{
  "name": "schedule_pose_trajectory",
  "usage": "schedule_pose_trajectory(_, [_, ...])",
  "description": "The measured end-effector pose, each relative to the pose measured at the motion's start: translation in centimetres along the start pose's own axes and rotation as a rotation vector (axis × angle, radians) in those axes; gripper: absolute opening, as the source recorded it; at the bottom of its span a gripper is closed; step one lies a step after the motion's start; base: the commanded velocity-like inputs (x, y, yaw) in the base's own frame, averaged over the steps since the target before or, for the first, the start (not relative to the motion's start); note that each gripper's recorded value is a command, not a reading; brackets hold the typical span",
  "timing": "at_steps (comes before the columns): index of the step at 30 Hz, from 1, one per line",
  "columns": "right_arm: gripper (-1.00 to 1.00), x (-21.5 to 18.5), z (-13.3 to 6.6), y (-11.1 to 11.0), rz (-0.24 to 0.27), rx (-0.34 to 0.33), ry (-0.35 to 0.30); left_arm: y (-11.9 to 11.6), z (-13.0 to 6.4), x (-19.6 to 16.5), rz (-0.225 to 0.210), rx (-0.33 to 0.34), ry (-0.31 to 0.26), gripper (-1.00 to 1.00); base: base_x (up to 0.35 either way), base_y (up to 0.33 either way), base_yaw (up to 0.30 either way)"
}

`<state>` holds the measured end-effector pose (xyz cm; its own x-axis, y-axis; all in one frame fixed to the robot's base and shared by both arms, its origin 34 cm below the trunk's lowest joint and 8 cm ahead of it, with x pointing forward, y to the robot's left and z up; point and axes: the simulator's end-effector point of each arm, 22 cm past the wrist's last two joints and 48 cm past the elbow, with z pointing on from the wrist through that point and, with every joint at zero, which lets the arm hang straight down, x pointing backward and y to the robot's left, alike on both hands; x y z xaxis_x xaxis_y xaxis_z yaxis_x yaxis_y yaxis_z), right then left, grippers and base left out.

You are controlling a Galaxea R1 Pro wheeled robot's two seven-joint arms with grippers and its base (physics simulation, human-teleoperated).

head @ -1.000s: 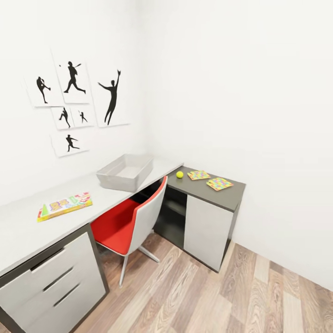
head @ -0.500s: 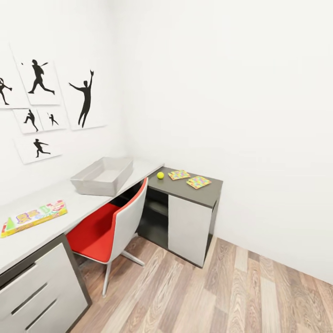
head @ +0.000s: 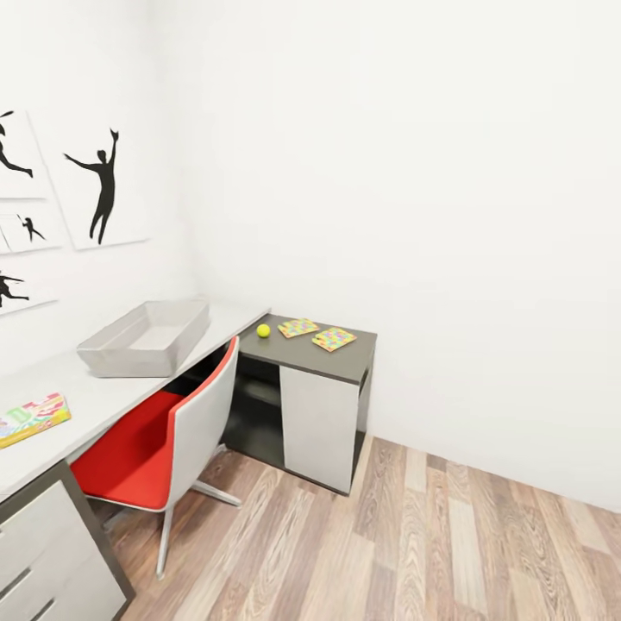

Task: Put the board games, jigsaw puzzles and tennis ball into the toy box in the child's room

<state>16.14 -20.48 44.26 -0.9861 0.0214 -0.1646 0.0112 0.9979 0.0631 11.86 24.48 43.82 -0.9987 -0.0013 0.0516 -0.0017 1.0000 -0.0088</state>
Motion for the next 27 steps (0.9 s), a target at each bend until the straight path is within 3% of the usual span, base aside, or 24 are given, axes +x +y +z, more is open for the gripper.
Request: schedule_pose_trajectory(27, [1.0,-0.18,0.02,0.48,0.002,-0.006,-0.004,-0.6,0.0,-0.37,0.002,0.008,-0.012,1.0,0.0,0.0,-0.279])
